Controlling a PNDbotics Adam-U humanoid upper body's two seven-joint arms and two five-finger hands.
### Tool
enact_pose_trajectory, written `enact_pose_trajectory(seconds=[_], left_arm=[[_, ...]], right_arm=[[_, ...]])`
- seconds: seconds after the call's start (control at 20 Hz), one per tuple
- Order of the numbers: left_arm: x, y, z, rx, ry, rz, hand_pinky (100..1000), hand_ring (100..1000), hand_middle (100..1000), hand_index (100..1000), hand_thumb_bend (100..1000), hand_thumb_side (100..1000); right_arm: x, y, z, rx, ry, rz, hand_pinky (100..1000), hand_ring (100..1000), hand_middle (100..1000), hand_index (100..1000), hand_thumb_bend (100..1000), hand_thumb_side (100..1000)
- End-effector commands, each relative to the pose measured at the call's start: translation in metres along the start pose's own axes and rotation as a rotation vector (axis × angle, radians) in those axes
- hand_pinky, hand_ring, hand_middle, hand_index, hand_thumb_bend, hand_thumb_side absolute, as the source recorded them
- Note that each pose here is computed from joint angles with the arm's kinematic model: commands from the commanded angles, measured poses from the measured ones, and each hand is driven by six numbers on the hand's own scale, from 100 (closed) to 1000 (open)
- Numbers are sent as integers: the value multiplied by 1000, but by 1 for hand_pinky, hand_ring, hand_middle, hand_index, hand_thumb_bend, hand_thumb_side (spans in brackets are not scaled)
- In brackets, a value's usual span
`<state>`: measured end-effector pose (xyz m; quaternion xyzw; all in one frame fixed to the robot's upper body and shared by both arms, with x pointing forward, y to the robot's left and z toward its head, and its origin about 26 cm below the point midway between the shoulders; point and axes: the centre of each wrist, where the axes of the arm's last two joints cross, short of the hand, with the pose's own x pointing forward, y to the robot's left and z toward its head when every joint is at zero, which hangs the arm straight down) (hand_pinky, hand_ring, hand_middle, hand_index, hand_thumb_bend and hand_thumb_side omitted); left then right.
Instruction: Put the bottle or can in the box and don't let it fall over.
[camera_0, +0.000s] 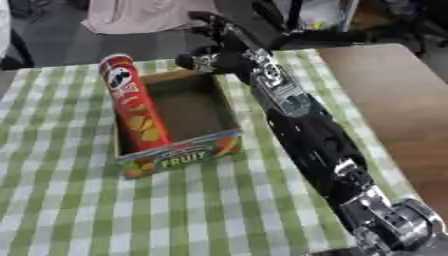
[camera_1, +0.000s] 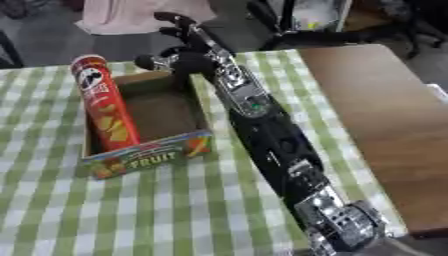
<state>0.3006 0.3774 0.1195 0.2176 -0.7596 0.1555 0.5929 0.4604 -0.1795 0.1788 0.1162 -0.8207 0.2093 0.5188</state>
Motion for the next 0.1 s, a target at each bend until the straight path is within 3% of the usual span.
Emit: enact_pose_trajectory(seconds=[0.05, 0.1], left_arm=[[11, 6, -5, 6, -37, -18, 769, 774, 708, 744, 645, 612], [10, 6, -5, 6, -36, -19, 770, 774, 708, 744, 645, 612]], right_arm=[[16, -9, -3, -22, -39, 22, 681, 944, 986, 872, 740, 185], [17, -10, -2, -24, -39, 26, 681, 944, 986, 872, 740, 186]])
